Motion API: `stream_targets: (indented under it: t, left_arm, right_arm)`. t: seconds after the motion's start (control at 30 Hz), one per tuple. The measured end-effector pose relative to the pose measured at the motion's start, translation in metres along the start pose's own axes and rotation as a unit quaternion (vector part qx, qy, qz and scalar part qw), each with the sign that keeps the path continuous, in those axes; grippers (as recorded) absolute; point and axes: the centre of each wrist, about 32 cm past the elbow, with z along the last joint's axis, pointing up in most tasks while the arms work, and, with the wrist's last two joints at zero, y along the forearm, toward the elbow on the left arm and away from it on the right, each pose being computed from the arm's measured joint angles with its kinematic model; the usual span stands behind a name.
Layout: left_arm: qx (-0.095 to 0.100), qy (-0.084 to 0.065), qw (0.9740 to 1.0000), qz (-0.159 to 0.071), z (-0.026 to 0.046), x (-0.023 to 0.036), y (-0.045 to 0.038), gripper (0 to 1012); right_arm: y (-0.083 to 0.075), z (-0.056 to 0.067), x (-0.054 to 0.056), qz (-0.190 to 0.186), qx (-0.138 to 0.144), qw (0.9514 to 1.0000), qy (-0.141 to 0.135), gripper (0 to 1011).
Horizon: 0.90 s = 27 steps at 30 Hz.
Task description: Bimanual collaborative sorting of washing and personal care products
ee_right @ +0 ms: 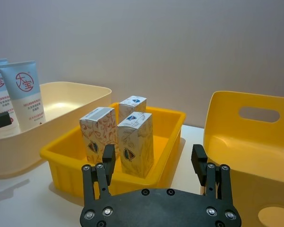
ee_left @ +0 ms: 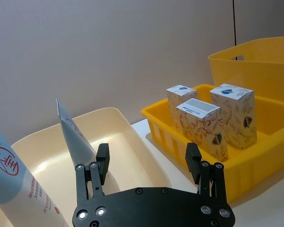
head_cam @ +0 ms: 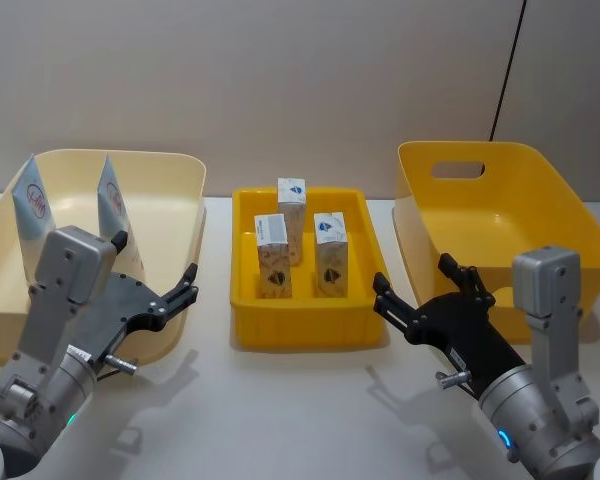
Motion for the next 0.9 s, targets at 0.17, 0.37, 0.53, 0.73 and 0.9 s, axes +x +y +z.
stream_targets:
  t: [0.17, 0.37, 0.53, 0.73, 0.9]
  left_arm:
    - [0.0, 0.0, 1.0, 0.0, 0.0, 0.0, 0.0, 1003]
    - [0.0, 0.0, 1.0, 0.0, 0.0, 0.0, 0.0, 1003]
    - [0.0, 0.0, 1.0, 0.0, 0.0, 0.0, 0.0, 1003]
    - [0.0, 0.0, 1.0, 0.0, 0.0, 0.0, 0.0, 1003]
    - [0.0, 0.0, 1.0, 0.0, 0.0, 0.0, 0.0, 1003]
  right_arm:
    - [0.0, 0.0, 0.0, 0.0, 0.0, 1.0, 0.0, 1001]
    - [0.0, 0.0, 0.0, 0.0, 0.0, 1.0, 0.0, 1001]
    - [0.0, 0.0, 0.0, 0.0, 0.0, 1.0, 0.0, 1001]
    - [0.0, 0.0, 0.0, 0.0, 0.0, 1.0, 0.0, 1001]
    - [0.0, 0.0, 0.0, 0.0, 0.0, 1.0, 0.0, 1001]
